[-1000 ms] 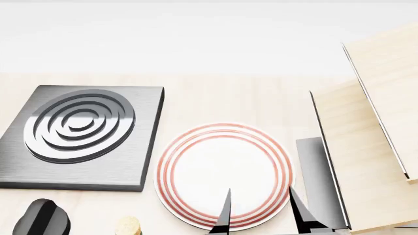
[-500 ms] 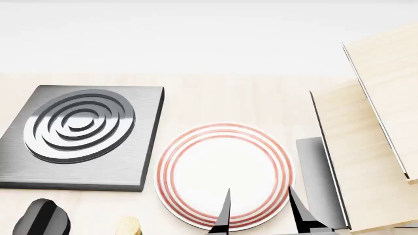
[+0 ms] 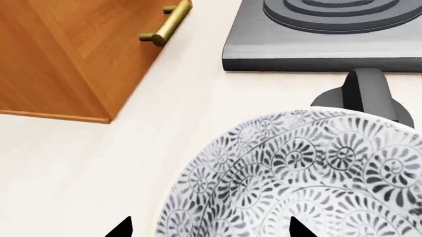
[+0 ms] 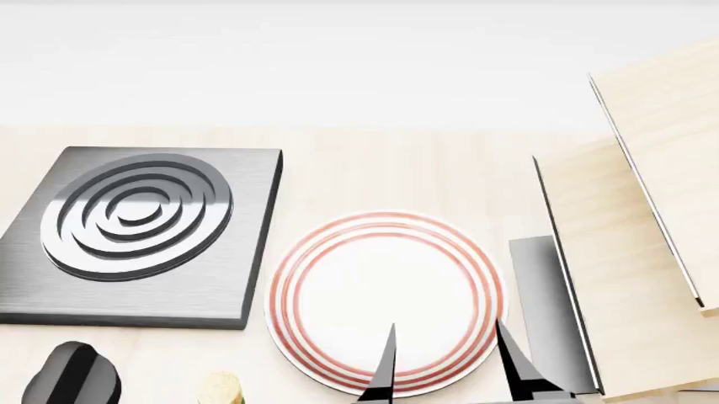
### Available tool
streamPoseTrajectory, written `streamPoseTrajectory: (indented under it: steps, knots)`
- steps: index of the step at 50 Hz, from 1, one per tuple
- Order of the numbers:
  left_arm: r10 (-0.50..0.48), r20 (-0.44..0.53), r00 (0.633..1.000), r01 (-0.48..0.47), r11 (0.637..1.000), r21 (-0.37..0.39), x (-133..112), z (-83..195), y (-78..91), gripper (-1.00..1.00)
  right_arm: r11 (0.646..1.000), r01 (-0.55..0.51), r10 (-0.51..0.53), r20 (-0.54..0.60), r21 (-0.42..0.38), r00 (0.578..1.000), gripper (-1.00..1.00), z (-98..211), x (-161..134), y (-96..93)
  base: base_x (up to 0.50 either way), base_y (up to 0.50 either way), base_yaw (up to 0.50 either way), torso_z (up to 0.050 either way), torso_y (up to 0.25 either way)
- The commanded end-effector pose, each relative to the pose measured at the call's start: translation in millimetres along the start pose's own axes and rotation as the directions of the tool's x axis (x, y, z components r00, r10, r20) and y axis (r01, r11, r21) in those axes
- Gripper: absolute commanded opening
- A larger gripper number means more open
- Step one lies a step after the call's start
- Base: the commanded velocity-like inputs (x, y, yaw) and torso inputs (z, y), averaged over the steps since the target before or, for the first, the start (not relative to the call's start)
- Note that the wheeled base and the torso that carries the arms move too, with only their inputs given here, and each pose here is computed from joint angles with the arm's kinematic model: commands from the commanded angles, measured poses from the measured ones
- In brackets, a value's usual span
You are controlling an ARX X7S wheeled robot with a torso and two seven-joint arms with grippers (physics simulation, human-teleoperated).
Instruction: Pick up the akita bowl and put it on the plate.
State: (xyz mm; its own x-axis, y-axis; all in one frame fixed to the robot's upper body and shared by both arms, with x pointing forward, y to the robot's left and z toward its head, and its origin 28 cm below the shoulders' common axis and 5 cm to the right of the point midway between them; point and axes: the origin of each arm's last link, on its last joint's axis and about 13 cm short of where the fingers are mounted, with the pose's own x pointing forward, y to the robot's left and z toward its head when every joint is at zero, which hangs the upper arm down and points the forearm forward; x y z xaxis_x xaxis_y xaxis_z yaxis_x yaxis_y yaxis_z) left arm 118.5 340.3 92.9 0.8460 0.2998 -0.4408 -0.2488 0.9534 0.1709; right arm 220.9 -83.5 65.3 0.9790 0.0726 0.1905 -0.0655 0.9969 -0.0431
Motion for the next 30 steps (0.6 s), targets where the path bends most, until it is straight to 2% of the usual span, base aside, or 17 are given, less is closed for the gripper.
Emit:
streamPoseTrajectory:
  steps: [1, 30]
  knots:
    - [0.004, -0.026, 1.000, -0.003, 1.000, 0.012, 2.1, -3.2, -0.4, 1.00, 1.000, 0.000, 0.000, 0.000, 0.000, 1.000, 1.00, 0.1, -0.2, 0.1, 0.00, 0.00, 0.00, 0.000, 0.000]
    - [-0.001, -0.079, 0.997, 0.006, 0.998, 0.064, 6.0, -10.4, -2.7, 1.00, 1.000, 0.000, 0.000, -0.004, 0.000, 1.000, 1.00, -1.1, 0.0, 0.2, 0.00, 0.00, 0.00, 0.000, 0.000]
